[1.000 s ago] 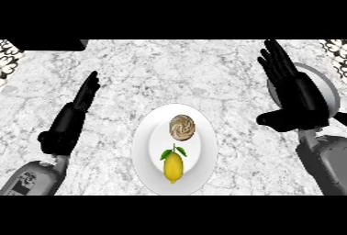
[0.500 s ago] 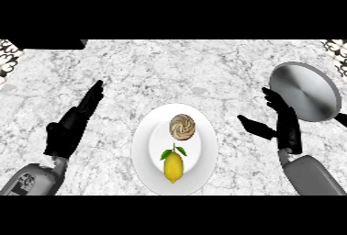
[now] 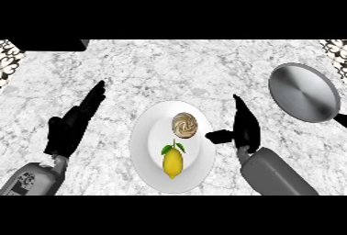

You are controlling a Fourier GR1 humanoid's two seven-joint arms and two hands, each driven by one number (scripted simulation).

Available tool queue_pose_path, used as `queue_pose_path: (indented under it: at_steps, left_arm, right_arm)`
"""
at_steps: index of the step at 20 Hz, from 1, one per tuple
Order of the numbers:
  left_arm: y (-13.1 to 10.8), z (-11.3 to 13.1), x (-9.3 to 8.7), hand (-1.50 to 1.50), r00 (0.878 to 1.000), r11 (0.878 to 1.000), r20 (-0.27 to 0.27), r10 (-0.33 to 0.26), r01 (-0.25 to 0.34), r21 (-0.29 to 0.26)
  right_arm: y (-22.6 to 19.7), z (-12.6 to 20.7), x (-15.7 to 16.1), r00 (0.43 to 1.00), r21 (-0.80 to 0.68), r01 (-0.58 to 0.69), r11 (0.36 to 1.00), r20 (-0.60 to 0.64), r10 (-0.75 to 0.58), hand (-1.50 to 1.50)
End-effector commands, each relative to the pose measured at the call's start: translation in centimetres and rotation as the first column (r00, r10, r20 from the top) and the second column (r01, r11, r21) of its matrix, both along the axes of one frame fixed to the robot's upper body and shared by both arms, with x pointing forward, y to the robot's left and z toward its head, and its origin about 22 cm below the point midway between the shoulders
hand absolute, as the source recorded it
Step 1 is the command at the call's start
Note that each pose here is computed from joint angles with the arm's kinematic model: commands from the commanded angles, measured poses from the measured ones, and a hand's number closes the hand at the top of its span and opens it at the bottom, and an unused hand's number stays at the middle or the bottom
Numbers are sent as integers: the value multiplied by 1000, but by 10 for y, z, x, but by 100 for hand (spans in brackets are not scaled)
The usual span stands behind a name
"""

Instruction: Pick the cupcake from the plate and place it in the pan

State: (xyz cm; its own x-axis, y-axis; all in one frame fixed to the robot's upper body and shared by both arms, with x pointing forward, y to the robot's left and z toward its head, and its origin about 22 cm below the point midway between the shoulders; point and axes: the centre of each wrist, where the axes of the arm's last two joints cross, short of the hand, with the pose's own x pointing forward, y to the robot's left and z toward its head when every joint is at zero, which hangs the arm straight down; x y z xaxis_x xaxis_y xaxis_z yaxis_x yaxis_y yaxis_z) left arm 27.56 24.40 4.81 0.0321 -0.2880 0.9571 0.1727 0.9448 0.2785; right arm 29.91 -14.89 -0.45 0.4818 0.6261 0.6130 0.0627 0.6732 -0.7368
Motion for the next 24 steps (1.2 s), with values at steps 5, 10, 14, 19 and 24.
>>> queue_pose_path:
  at_steps: [5, 10, 14, 19, 24]
  left_arm:
    - [3, 6, -1, 0, 1000, 1000, 3, -22, 22, 6]
    - [-11, 9, 7, 0, 1000, 1000, 4, -31, 31, 0]
    - [-3, -2, -1, 0, 1000, 1000, -3, -19, 19, -10]
    - [9, 1, 8, 0, 1000, 1000, 24, -5, 5, 7]
    - [-12, 1, -6, 0, 1000, 1000, -12, -17, 16, -19]
  right_arm:
    - [43, 73, 46, 904, -125, -133, 983, -422, 69, -150]
    - [80, 89, 59, 778, -43, -228, 973, -609, 156, -150]
    - [99, 95, 70, 717, 6, -229, 973, -675, 173, -150]
    - [119, 92, 75, 697, -85, -231, 969, -710, 104, -150]
    - [121, 91, 84, 672, -98, -224, 970, -736, 81, -150]
